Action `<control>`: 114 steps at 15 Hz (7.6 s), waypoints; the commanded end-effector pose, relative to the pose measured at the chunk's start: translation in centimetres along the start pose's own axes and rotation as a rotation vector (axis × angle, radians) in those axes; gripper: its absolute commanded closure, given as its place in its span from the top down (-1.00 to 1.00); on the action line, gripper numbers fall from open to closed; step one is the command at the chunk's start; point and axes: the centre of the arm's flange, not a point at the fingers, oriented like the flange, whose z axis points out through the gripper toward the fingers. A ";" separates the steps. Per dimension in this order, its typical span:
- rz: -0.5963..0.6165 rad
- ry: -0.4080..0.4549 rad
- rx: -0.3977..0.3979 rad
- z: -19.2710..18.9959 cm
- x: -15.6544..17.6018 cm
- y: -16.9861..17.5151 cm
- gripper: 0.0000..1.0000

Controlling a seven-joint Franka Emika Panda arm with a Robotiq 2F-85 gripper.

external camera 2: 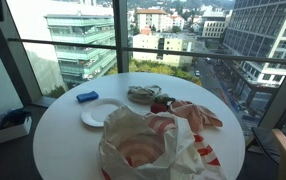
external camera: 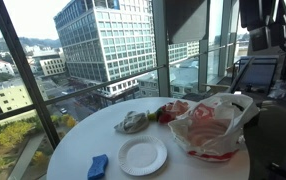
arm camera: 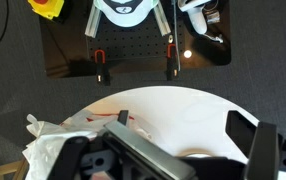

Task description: Use the blue sponge to wipe the white plate.

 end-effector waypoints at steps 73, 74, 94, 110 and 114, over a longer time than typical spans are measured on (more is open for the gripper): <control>0.300 0.449 0.023 31.9 38.4 -38.1 -0.15; 0.303 0.443 0.023 31.4 38.1 -38.1 -0.23; 0.512 0.349 -0.082 26.8 35.1 -21.0 -0.88; 0.251 0.454 -0.059 33.7 32.5 -28.5 -0.91; 0.263 0.459 -0.078 34.0 33.0 -28.1 -0.91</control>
